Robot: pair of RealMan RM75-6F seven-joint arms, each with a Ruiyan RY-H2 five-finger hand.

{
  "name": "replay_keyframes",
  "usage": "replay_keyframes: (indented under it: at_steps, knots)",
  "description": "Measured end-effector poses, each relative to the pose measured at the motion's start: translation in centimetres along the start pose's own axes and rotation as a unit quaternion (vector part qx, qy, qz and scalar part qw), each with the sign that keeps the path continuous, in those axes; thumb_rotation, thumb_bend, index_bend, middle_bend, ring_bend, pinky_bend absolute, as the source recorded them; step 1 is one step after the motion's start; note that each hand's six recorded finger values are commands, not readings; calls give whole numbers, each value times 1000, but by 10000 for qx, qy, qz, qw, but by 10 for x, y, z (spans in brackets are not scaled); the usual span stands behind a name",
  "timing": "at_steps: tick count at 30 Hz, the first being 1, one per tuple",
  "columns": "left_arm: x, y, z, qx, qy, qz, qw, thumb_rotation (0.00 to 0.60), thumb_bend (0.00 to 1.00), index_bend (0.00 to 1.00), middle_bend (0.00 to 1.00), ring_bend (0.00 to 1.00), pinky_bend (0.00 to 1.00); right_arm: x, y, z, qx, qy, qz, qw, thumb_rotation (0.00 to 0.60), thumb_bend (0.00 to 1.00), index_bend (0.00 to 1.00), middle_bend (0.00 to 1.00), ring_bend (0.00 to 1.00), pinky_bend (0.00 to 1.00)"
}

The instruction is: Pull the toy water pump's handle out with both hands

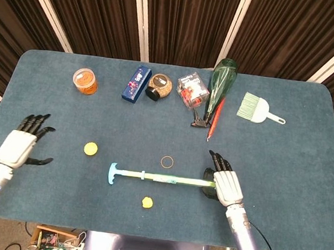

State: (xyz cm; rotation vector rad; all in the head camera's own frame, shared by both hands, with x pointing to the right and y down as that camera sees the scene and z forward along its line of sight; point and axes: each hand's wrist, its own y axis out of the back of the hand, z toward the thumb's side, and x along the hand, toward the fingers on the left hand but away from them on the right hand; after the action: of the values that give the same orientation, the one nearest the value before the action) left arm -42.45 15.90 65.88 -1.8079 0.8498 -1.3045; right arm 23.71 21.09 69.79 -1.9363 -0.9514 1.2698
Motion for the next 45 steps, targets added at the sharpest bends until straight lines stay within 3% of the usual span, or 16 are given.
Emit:
replay_keyframes:
  at_steps: [6,13,19,25,33,45]
  knots:
    - [25,-39,38,-970,-338,-237,9944,600,133,299,0,0,39,5,11,-1,44,-42,-72,10000,600,761,1000,39,0,149]
    - [55,-87,101,-1759,-760,-397,9807,600,97,274,0,0,39,8,18,-2,57,-99,-120,9999,600,758,1000,38,0,149]
    - [73,-95,138,-2382,-1015,-288,9655,600,85,256,0,0,39,10,27,-1,95,-93,-216,9997,600,758,1000,37,0,149]
    - [81,-87,164,-2836,-1303,7,9500,600,73,256,0,0,39,11,33,-1,169,-113,-258,9995,600,757,1000,35,0,149]
    - [86,-94,187,-2836,-1532,-197,9464,600,73,278,0,0,38,11,40,-4,173,-170,-325,9992,600,758,1000,34,0,148]
    - [92,-111,198,-2193,-1571,-347,9623,600,103,290,0,0,38,11,51,-16,125,-269,-426,9987,600,757,1000,31,0,149]
